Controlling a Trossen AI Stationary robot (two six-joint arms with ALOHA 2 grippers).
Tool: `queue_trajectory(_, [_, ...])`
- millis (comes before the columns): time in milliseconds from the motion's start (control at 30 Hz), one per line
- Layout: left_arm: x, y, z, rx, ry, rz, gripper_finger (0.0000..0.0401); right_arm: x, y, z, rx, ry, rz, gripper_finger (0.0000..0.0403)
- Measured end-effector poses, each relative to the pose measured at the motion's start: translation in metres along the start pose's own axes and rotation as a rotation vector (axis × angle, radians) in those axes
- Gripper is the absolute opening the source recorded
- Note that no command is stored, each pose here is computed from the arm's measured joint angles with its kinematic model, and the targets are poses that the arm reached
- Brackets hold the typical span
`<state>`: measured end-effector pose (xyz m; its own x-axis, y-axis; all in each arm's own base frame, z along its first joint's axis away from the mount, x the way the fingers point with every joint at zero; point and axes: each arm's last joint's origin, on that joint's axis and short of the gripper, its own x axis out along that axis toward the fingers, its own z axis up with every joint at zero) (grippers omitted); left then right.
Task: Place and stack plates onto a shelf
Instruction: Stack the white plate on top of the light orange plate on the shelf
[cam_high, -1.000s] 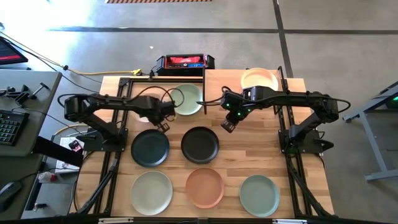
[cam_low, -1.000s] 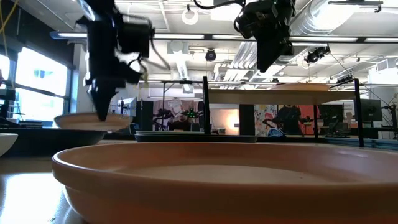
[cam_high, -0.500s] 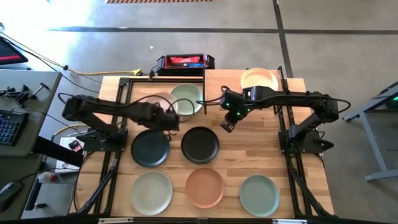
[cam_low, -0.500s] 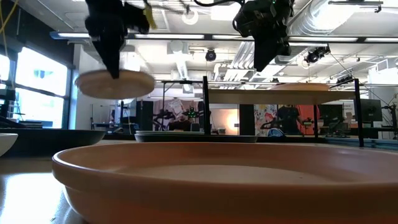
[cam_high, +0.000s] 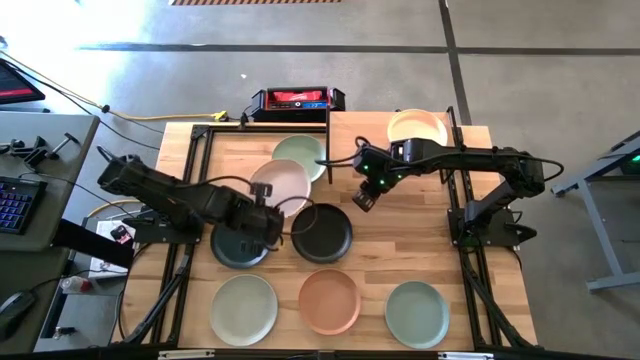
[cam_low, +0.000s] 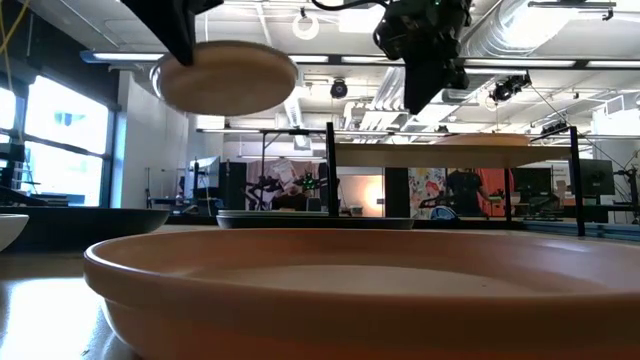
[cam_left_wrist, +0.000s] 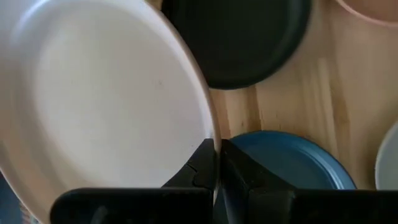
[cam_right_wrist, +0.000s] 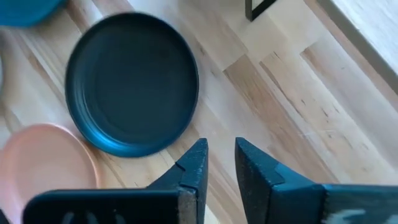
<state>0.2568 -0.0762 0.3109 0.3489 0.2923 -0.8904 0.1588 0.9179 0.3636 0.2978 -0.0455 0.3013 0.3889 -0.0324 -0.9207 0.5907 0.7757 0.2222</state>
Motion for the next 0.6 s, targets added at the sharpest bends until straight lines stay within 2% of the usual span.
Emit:
queue_trajectory(333, [-0.013,-0.027,-0.001,0.282,-0.047,-0.056,0.0001,0.000,0.013,0.001,0.158,-0.048,0.067,0.0156])
queue_trajectory(433, [-0.014,-0.031,-0.002,0.347,-0.055,-0.059,0.0001,-0.001,0.023,0.001,0.186,-0.055,0.144,0.0166])
queue_trajectory(600, [-0.015,-0.035,-0.001,0.465,-0.060,-0.060,0.0001,-0.003,0.043,0.002,0.223,-0.115,0.270,0.0159])
